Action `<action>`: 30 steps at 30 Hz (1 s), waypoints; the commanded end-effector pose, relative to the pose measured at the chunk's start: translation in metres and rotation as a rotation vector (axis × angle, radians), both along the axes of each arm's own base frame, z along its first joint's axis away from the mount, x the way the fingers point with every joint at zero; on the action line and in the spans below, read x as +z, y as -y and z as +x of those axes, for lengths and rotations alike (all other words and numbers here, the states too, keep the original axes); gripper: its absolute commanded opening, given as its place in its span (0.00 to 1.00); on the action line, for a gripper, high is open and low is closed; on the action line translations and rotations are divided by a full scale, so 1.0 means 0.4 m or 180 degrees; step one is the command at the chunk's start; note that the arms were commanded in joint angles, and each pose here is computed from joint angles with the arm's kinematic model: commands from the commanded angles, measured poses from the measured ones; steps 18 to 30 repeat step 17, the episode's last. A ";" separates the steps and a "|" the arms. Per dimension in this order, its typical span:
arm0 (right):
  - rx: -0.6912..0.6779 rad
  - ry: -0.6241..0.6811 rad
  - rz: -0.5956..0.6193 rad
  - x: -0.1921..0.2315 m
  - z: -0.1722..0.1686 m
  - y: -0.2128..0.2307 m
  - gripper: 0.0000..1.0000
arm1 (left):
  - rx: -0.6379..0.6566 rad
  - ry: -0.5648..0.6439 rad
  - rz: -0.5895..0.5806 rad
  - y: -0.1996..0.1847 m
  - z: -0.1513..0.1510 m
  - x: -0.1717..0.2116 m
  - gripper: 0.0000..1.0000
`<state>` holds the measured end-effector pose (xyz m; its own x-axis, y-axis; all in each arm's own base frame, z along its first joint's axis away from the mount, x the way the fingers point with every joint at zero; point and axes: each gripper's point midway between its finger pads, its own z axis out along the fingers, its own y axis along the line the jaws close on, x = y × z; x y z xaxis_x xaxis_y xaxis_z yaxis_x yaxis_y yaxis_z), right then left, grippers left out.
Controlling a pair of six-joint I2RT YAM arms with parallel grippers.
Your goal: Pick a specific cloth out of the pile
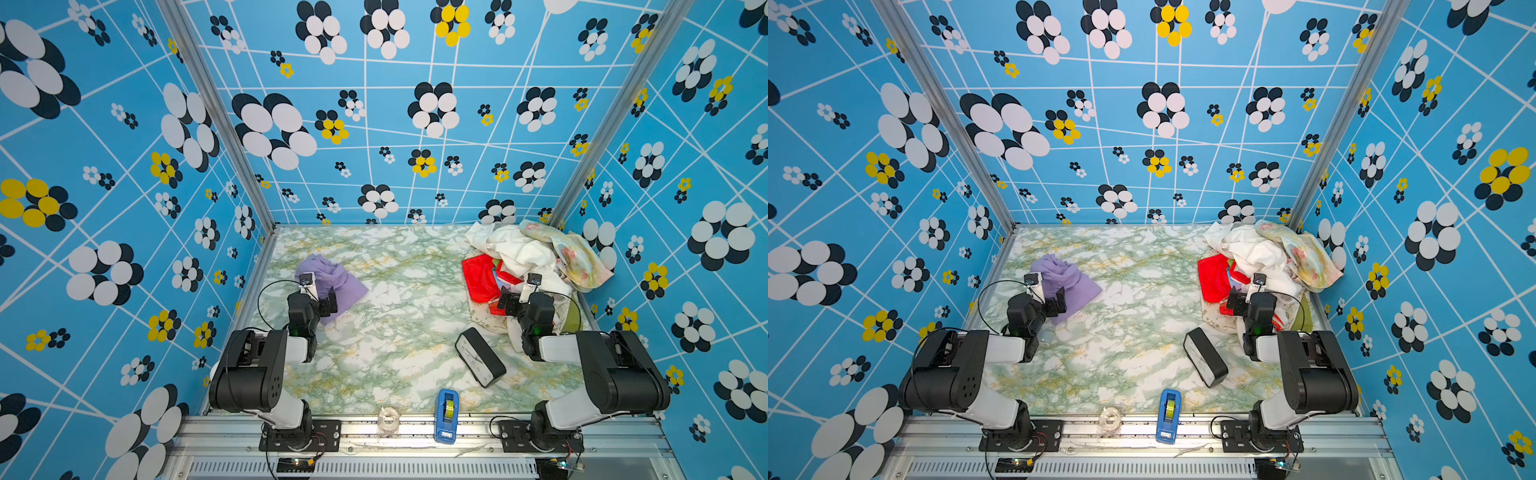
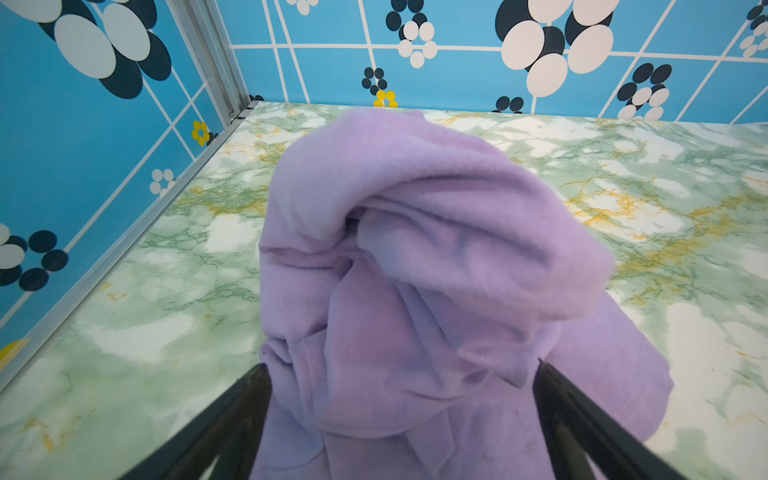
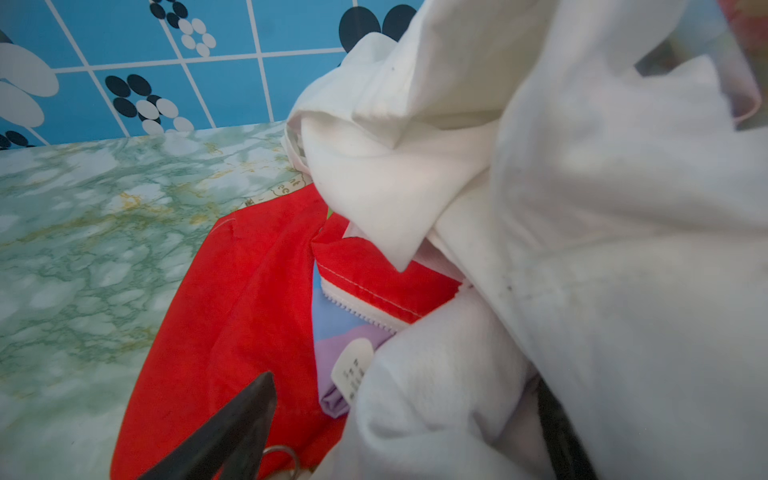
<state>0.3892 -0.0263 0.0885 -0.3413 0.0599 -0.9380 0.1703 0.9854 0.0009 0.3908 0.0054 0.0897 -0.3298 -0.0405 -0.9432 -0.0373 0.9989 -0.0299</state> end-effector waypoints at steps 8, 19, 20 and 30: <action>0.0053 0.0020 -0.0016 0.012 0.014 -0.003 0.99 | -0.0236 0.0000 0.0034 0.033 0.018 0.014 0.99; 0.0061 0.0021 -0.0018 0.014 0.015 -0.004 0.99 | -0.0235 -0.0001 0.0031 0.033 0.018 0.013 0.99; 0.0061 0.0021 -0.0018 0.014 0.015 -0.004 0.99 | -0.0235 -0.0001 0.0031 0.033 0.018 0.013 0.99; 0.0061 0.0021 -0.0018 0.014 0.015 -0.004 0.99 | -0.0235 -0.0001 0.0031 0.033 0.018 0.013 0.99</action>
